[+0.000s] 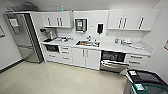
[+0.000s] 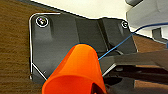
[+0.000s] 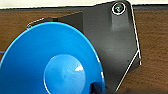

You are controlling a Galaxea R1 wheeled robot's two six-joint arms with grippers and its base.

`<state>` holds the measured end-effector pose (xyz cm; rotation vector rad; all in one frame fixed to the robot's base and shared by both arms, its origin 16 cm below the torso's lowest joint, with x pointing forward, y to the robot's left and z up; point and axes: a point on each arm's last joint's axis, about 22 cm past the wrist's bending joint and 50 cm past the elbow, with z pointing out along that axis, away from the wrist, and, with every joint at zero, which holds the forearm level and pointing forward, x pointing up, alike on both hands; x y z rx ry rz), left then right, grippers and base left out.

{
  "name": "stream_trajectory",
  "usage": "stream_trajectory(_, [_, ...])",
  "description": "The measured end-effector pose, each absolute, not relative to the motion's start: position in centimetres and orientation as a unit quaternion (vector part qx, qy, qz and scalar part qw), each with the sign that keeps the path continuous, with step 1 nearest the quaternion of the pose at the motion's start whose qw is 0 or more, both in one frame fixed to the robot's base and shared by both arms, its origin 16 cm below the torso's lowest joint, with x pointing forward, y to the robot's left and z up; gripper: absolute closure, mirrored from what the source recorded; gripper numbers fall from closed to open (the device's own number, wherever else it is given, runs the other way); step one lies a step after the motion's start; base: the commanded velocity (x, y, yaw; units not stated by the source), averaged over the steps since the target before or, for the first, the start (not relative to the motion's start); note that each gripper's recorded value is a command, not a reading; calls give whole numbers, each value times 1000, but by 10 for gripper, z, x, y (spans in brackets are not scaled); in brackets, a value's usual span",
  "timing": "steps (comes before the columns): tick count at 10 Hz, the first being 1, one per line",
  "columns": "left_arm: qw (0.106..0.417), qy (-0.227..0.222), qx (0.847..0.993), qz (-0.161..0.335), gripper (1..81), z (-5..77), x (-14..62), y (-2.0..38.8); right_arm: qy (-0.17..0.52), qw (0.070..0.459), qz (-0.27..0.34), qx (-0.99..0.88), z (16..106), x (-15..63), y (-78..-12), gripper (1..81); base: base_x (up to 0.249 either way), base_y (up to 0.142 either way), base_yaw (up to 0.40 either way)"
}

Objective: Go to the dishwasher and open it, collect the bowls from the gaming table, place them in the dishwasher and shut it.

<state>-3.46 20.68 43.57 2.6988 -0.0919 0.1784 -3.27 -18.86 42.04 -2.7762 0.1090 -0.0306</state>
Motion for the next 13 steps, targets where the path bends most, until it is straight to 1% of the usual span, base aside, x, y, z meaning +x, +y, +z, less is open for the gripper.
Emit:
stream_trajectory(6, [217, -33, 973, 65, 811, 436, -34, 205, 39, 180, -9, -983, 420, -34, -188, 811, 168, 0, 0])
stream_trajectory(8, [210, -33, 975, 62, 811, 435, -38, 213, 40, 181, -8, -983, 420, -38, -187, 811, 168, 0, 0])
stream_trajectory(9, [214, -32, 974, 60, 811, 435, -38, 206, 40, 181, -11, -983, 421, -35, -191, 811, 168, 0, 0])
stream_trajectory(10, [229, -31, 970, 70, 811, 438, -26, 189, 35, 181, -19, -983, 420, -23, -192, 811, 168, 0, 0])
stream_trajectory(11, [225, -32, 971, 72, 811, 437, -24, 197, 32, 173, -9, -984, 419, -29, -192, 811, 168, 0, 0])
stream_trajectory(12, [217, -32, 973, 67, 811, 436, -30, 205, 35, 178, -11, -983, 420, -35, -192, 811, 168, 0, 0])
stream_trajectory(13, [211, -32, 975, 64, 811, 435, -33, 214, 35, 173, -1, -984, 419, -41, -191, 811, 168, 0, 0])
